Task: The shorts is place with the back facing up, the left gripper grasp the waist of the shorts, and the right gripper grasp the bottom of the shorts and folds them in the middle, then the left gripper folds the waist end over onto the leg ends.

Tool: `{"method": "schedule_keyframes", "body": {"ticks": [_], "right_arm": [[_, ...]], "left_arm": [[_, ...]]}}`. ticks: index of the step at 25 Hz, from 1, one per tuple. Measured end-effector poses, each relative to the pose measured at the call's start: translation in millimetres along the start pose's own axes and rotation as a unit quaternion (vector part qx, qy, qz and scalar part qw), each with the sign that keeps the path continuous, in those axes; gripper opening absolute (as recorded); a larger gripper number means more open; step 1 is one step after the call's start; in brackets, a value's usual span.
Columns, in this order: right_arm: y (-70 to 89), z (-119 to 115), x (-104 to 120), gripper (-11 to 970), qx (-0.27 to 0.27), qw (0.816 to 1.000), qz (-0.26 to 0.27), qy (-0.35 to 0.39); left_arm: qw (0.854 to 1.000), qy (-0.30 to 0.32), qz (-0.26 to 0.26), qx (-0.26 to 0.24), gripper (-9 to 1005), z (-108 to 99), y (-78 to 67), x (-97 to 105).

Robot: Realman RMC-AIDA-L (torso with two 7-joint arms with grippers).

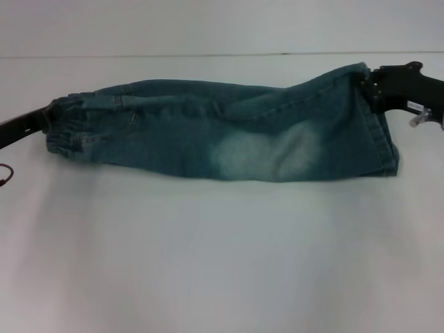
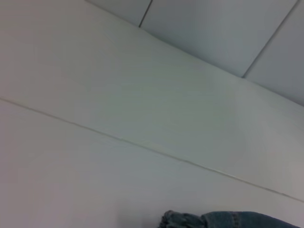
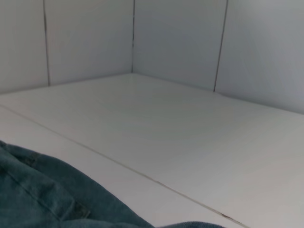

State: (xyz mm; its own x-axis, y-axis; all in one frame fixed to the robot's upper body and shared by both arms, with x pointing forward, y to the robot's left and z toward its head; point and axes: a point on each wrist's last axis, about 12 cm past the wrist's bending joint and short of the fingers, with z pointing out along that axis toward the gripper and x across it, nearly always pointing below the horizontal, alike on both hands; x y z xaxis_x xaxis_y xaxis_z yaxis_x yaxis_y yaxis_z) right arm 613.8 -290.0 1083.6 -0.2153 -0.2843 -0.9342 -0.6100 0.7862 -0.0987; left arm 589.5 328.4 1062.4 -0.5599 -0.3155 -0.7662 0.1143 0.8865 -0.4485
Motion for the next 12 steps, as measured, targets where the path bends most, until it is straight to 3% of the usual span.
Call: {"method": "schedule_keyframes", "body": {"ticks": [12], "right_arm": [[-0.7, 27, -4, 51, 0.049, 0.998, -0.020, 0.039]], "left_arm": [[0.999, 0.001, 0.027, -0.035, 67, 17, -8.8, -1]]}}
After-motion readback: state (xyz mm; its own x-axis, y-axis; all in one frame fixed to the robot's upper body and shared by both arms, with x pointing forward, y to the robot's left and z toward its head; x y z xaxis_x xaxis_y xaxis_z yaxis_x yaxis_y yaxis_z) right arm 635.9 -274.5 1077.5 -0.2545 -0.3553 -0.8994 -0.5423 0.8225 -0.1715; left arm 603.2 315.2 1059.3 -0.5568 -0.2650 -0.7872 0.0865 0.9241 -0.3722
